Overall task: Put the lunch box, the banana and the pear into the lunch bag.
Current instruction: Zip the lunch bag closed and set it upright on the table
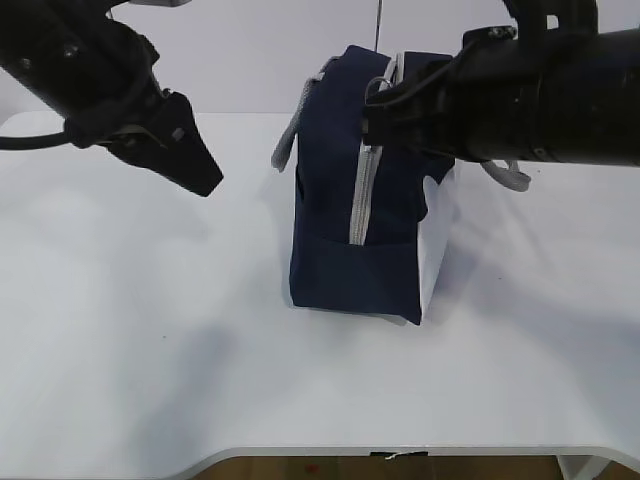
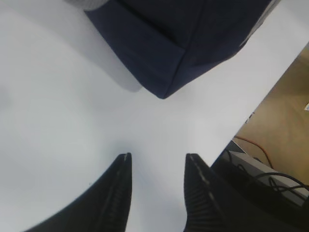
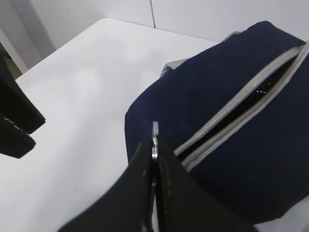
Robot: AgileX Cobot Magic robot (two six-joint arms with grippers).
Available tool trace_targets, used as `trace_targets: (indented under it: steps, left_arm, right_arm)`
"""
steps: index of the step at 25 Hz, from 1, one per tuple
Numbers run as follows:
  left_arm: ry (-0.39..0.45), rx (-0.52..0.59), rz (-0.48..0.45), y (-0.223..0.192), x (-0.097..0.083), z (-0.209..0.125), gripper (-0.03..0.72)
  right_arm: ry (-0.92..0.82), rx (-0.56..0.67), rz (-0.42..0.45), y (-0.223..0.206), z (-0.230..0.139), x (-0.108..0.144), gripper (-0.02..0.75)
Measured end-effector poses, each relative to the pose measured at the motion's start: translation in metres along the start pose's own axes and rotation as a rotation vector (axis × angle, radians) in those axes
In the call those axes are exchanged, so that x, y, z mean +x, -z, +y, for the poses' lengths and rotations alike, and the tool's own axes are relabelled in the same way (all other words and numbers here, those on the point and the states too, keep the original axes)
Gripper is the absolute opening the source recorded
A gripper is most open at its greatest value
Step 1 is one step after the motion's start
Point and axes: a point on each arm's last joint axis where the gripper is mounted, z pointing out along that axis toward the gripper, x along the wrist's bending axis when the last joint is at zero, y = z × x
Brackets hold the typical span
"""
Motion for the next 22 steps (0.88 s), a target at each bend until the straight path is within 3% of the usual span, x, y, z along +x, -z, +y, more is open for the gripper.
trace_targets:
  steps: [10,22]
  left_arm:
    - [-0.126,-0.1,0.035,-0.005,-0.005,0.01,0.319]
    - [-0.246,-0.256,-0.033,-0.033,-0.01,0.005,0.321]
  right_arm:
    - [-0.125,-0.001,0.011,0.0,0.0,0.001,0.006]
    - [-0.234,-0.033,0.021,0.0,0.003,0.002,0.006]
